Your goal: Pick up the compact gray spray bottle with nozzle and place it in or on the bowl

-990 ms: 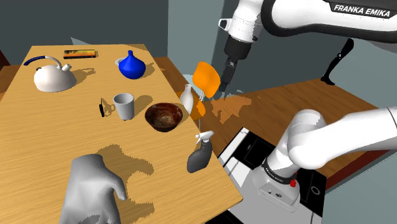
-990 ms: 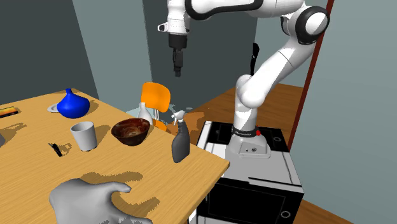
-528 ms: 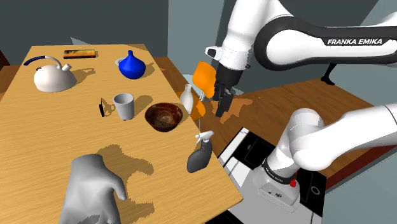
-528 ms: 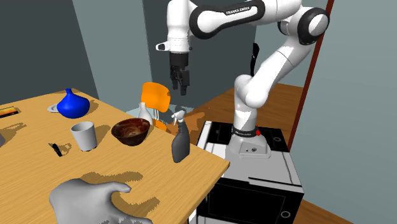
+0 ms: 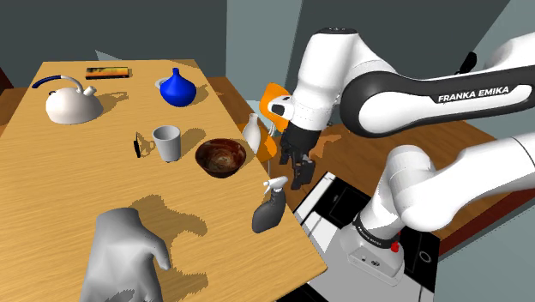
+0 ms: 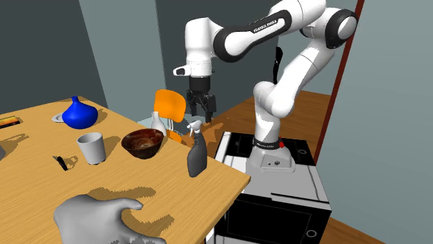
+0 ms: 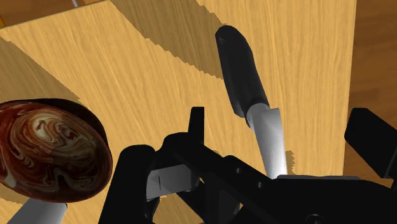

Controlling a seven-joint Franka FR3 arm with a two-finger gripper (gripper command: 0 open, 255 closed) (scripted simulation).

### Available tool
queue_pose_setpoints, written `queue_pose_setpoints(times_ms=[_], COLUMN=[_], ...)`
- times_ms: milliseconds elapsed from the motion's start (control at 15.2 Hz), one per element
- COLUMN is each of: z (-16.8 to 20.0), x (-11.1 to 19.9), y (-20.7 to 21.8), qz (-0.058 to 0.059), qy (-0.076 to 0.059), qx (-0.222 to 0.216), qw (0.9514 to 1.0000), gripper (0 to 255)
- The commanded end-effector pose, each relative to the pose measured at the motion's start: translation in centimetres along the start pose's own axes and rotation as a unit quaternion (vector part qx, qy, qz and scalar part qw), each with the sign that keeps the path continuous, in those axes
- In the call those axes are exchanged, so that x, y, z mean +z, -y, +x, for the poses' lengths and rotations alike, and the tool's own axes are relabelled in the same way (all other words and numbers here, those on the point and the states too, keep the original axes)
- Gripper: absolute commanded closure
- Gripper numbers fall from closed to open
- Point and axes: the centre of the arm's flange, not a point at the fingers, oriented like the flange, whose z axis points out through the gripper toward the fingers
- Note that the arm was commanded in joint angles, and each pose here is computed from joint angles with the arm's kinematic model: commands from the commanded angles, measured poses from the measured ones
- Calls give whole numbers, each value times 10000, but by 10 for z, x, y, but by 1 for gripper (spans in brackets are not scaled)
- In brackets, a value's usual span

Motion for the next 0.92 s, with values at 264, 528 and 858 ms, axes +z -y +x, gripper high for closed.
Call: queue_pose_setpoints(times_ms=[264, 528, 858], z=[1, 1, 1], x=[32, 32, 32], y=[1, 1, 1], qz=[2, 2, 3], qy=[0, 0, 0], qx=[-22, -22, -22], qw=[10000, 10000, 10000], gripper=[0, 0, 255])
